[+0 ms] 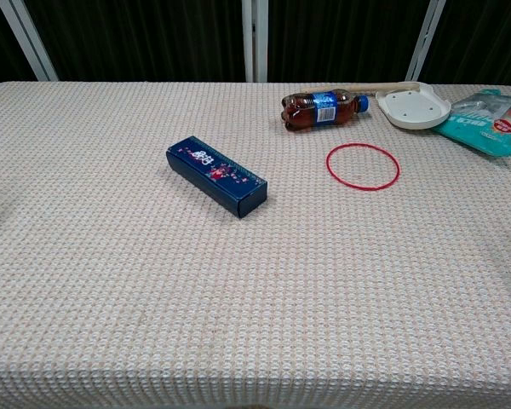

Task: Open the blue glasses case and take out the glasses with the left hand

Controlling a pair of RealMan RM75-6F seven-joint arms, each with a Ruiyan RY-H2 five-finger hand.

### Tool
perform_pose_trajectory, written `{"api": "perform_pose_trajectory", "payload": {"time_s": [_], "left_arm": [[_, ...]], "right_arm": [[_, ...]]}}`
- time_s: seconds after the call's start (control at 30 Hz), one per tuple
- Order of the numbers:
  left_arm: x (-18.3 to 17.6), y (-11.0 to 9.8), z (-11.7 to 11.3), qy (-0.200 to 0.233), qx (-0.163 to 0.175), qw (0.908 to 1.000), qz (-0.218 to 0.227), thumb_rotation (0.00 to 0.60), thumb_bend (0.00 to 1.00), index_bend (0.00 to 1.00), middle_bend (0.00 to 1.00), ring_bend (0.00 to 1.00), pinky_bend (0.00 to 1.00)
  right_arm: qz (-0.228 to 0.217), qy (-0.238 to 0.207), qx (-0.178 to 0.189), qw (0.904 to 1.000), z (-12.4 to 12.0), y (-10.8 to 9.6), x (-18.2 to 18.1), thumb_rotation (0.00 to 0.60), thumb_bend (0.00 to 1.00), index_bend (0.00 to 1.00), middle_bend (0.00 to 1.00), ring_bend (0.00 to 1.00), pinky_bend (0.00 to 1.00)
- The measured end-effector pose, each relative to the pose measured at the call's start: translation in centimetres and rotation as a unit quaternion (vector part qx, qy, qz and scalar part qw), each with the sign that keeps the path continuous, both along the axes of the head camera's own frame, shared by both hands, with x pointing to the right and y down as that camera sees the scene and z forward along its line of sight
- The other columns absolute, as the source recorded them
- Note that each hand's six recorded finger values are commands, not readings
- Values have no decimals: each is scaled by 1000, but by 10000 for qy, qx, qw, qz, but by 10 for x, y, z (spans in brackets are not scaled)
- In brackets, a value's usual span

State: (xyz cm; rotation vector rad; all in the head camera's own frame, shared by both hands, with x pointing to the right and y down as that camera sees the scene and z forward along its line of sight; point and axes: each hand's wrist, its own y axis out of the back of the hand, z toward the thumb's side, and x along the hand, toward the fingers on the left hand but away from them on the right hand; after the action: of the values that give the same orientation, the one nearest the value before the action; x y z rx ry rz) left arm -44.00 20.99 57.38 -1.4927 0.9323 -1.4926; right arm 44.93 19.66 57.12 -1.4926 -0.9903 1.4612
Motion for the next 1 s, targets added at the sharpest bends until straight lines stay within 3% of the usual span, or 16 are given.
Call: {"api": "perform_pose_trajectory", "payload": {"time_s": [0.43, 0.7, 0.83, 1.0], "left_arm": [[5, 3, 3, 124, -27, 9999, 32, 600, 125, 36, 20, 0, 0], [48, -32, 8, 477, 62, 9952, 851, 600, 137, 76, 54, 0, 0], [79, -59, 16, 642, -48, 9880, 1404, 600, 294, 93, 94, 0, 0], [125, -93, 37, 884, -526, 9751, 1966, 600, 608, 139, 131, 0, 0]], "right_arm": [[-59, -14, 103, 9999, -5, -4, -2, 600, 184, 0, 103, 0, 0], [-211, -74, 310, 9993, -16, -12, -8, 600, 184, 0, 103, 0, 0], [-336, -110, 356, 9987, -20, -15, -14, 600, 209, 0, 103, 0, 0], [-450, -152, 370, 9982, -22, -13, -20, 600, 248, 0, 103, 0, 0]]}}
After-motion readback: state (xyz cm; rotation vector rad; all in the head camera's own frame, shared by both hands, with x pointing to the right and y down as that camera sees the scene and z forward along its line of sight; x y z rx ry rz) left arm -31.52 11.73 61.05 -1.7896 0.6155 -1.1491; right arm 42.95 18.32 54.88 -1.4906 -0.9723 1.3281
